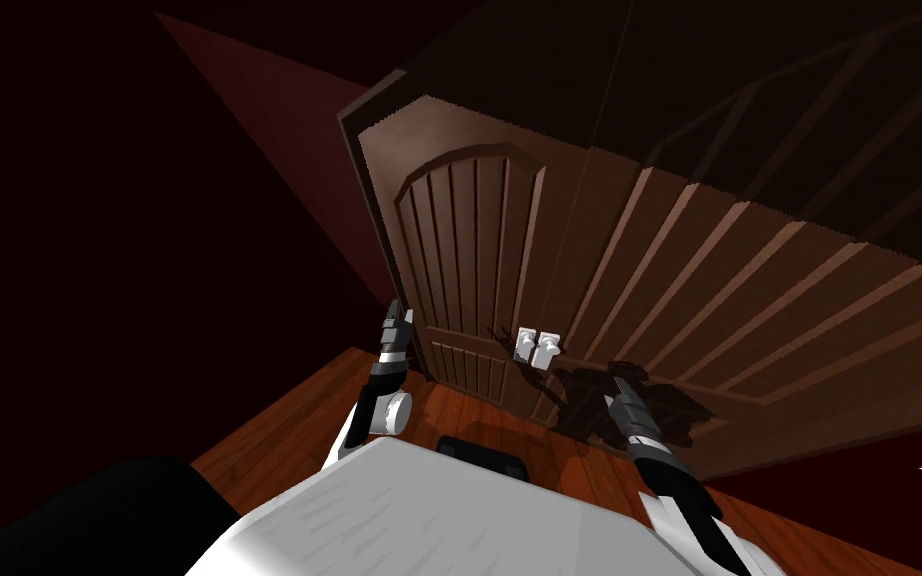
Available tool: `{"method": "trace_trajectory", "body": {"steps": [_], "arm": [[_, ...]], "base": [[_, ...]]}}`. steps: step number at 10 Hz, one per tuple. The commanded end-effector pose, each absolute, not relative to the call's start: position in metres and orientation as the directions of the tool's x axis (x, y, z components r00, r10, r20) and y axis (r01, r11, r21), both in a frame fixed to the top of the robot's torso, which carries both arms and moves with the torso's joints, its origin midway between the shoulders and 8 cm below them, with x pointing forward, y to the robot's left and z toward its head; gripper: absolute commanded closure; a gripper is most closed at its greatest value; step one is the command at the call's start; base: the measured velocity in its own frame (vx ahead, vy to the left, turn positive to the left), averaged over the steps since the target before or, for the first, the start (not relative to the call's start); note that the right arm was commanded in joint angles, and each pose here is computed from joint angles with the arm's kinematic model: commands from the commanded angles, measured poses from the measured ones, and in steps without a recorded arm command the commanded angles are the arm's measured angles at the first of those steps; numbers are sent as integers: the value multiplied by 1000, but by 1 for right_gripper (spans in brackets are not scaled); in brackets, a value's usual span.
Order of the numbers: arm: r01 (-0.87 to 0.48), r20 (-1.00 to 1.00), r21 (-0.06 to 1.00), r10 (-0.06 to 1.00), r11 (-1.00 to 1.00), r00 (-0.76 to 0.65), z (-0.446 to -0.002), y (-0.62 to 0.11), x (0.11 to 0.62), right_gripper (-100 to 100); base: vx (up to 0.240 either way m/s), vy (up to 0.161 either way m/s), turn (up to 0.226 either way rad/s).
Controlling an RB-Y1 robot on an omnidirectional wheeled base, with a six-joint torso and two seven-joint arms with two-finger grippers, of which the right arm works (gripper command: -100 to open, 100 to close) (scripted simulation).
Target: Pull the door open
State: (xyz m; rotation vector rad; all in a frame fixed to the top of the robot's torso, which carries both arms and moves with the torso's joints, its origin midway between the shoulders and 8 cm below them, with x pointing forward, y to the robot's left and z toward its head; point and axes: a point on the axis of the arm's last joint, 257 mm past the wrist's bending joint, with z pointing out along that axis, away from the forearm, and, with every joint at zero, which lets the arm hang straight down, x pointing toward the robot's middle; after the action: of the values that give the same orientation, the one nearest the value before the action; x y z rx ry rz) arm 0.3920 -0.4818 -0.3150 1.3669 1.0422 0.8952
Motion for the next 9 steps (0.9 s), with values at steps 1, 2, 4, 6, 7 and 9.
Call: {"method": "trace_trajectory", "body": {"steps": [1, 2, 4, 6, 7, 9], "arm": [[62, -45, 998, 955, 28, 293, -308, -467, 406, -100], [55, -41, 998, 957, 26, 286, -307, -462, 410, -100], [19, -19, 1000, 969, 15, 244, -297, -436, 429, -100], [30, -24, 999, 966, 17, 257, -298, -443, 425, 100], [30, -24, 999, 966, 17, 257, -298, -443, 425, 100], [30, -24, 999, 966, 17, 257, -298, -443, 425, 100]], "base": [[218, 33, 130], [200, 48, 111], [188, 143, 186], [38, 26, 0], [-32, -17, 19], [-20, -10, 17]]}}
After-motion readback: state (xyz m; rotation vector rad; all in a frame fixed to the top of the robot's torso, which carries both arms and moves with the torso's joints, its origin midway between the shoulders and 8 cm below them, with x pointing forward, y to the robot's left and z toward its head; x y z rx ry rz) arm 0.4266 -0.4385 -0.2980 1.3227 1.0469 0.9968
